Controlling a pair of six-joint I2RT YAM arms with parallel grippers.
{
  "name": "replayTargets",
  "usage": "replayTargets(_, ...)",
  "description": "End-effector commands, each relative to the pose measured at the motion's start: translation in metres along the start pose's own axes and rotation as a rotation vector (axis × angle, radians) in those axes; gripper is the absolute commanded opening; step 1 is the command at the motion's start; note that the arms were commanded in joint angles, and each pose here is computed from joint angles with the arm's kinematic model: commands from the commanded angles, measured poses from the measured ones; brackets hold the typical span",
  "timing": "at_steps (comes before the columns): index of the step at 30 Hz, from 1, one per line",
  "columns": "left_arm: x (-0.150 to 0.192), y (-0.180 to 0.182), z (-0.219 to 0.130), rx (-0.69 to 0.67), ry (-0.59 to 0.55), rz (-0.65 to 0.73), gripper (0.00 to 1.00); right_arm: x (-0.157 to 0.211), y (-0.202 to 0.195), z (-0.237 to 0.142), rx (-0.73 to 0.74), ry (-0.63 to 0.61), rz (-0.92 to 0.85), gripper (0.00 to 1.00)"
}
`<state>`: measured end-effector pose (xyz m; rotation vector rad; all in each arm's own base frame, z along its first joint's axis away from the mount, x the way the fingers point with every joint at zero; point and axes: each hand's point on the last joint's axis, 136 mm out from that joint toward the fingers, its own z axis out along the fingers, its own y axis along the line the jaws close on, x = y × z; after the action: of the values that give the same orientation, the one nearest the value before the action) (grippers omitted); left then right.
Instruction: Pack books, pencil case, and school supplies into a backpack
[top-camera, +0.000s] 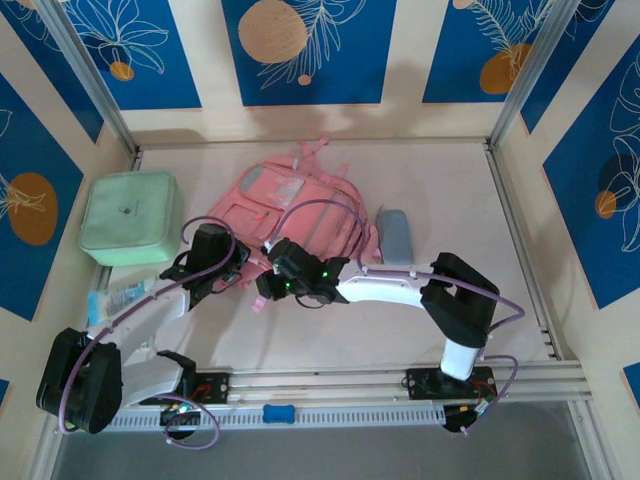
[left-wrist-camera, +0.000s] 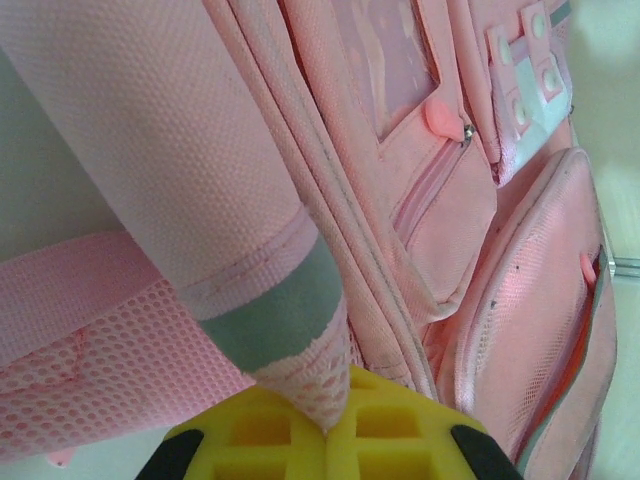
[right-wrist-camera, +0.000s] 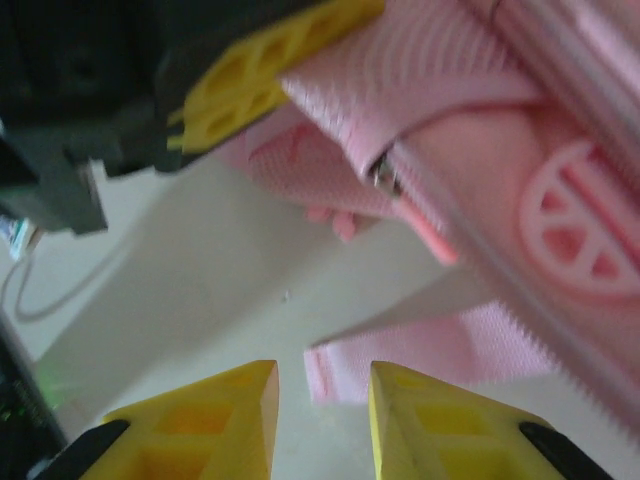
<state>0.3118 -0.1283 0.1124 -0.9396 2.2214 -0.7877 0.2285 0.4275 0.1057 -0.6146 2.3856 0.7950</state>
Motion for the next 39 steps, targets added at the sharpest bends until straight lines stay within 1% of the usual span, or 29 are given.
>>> replayTargets(1, -0.007, -0.032, -0.013, 0.094, -0.020, 0.014, 0.00, -0.024, -0.005, 0.006, 0.053, -0.154, -0.064, 0.32)
replayTargets(2, -0.007, -0.033, -0.013, 0.096, -0.019, 0.015, 0.00, -0.023, -0.012, 0.008, 0.085, -0.173, -0.087, 0.33)
replayTargets(4, -0.007, -0.036, -0.013, 0.103, -0.013, 0.019, 0.00, -0.021, -0.018, 0.013, 0.095, -0.218, -0.135, 0.34)
replayTargets(7, -0.008, -0.041, -0.014, 0.111, -0.011, 0.027, 0.00, -0.016, -0.026, 0.014, 0.132, -0.275, -0.197, 0.39)
replayTargets(10, -0.008, -0.045, -0.015, 0.120, -0.007, 0.038, 0.00, -0.013, -0.030, 0.020, 0.135, -0.294, -0.228, 0.41)
replayTargets(14, -0.006, -0.046, -0.014, 0.128, 0.001, 0.036, 0.00, -0.019, -0.028, 0.028, 0.159, -0.352, -0.315, 0.40)
replayTargets(17, -0.004, -0.047, -0.015, 0.132, 0.012, 0.052, 0.00, -0.029, -0.026, 0.027, 0.208, -0.437, -0.397, 0.37)
replayTargets(20, -0.004, -0.046, -0.015, 0.143, 0.010, 0.045, 0.00, -0.034, -0.034, 0.036, 0.268, -0.446, -0.430, 0.36)
replayTargets(21, -0.004, -0.048, -0.015, 0.151, 0.011, 0.046, 0.00, -0.035, -0.034, 0.038, 0.270, -0.448, -0.440, 0.36)
replayTargets(24, 0.000, -0.047, -0.014, 0.142, 0.031, 0.053, 0.00, -0.045, -0.022, 0.034, 0.242, -0.514, -0.494, 0.35)
replayTargets(28, 0.001, -0.047, -0.014, 0.147, 0.030, 0.056, 0.00, -0.057, -0.013, 0.026, 0.240, -0.547, -0.532, 0.29)
replayTargets(33, 0.000, -0.045, -0.014, 0.135, 0.024, 0.067, 0.00, -0.054, -0.011, 0.021, 0.226, -0.537, -0.552, 0.23)
replayTargets(39, -0.002, -0.043, -0.013, 0.123, 0.013, 0.075, 0.00, -0.045, -0.020, 0.018, 0.244, -0.498, -0.509, 0.07)
